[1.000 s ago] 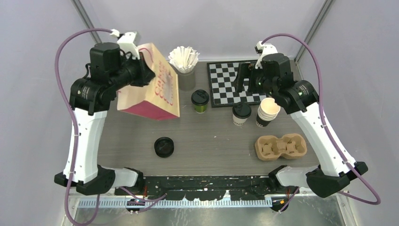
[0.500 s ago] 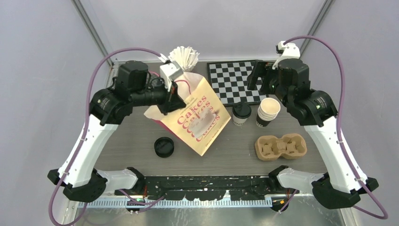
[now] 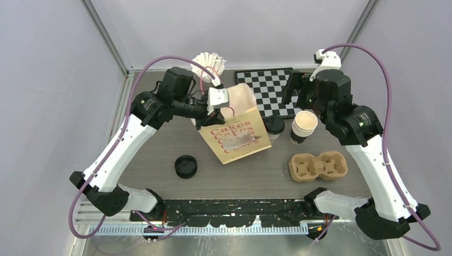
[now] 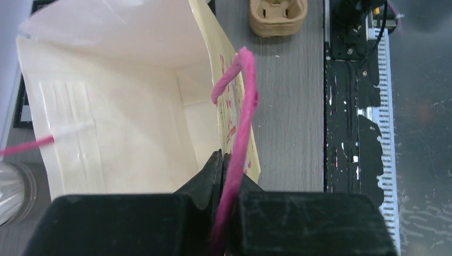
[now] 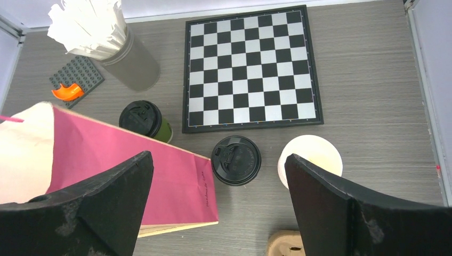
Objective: Pack the takeout coffee
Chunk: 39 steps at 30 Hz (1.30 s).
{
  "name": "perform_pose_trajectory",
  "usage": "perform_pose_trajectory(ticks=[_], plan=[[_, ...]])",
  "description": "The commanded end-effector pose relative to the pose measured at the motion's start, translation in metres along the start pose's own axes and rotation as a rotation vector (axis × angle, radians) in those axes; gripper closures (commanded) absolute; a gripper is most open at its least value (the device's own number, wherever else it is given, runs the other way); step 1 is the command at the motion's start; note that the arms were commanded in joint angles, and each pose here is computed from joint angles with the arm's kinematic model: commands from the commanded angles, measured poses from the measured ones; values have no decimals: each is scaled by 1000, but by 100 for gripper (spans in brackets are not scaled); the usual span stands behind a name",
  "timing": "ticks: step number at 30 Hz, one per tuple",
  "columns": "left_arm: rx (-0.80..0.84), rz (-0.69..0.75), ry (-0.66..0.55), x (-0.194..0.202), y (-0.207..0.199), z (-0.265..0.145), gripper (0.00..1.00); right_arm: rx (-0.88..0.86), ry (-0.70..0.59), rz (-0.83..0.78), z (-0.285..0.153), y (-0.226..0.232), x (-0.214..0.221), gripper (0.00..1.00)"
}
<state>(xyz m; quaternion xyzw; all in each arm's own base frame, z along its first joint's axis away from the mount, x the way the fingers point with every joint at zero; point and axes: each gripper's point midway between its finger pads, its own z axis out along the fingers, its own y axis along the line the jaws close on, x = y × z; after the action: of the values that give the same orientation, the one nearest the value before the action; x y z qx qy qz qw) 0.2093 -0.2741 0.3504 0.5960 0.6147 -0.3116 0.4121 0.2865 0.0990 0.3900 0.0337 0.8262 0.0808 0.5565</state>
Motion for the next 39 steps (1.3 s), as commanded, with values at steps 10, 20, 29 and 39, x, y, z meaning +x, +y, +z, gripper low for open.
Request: perform_pose_trajectory(ticks=[10,20,29,39], plan=[[140,189,65,34,-30,23,91,8,-19,-24,5,0,-2,2],[-119,130,-4,17,-16,-8,30,-8,5,-40,13,5,3,2],[-531,-224,-64,7,22,-56,17,96,96,29,9,-12,26,0],[-837,-523,-55,9,43,-108,0,191,283,176,4,-20,69,2]])
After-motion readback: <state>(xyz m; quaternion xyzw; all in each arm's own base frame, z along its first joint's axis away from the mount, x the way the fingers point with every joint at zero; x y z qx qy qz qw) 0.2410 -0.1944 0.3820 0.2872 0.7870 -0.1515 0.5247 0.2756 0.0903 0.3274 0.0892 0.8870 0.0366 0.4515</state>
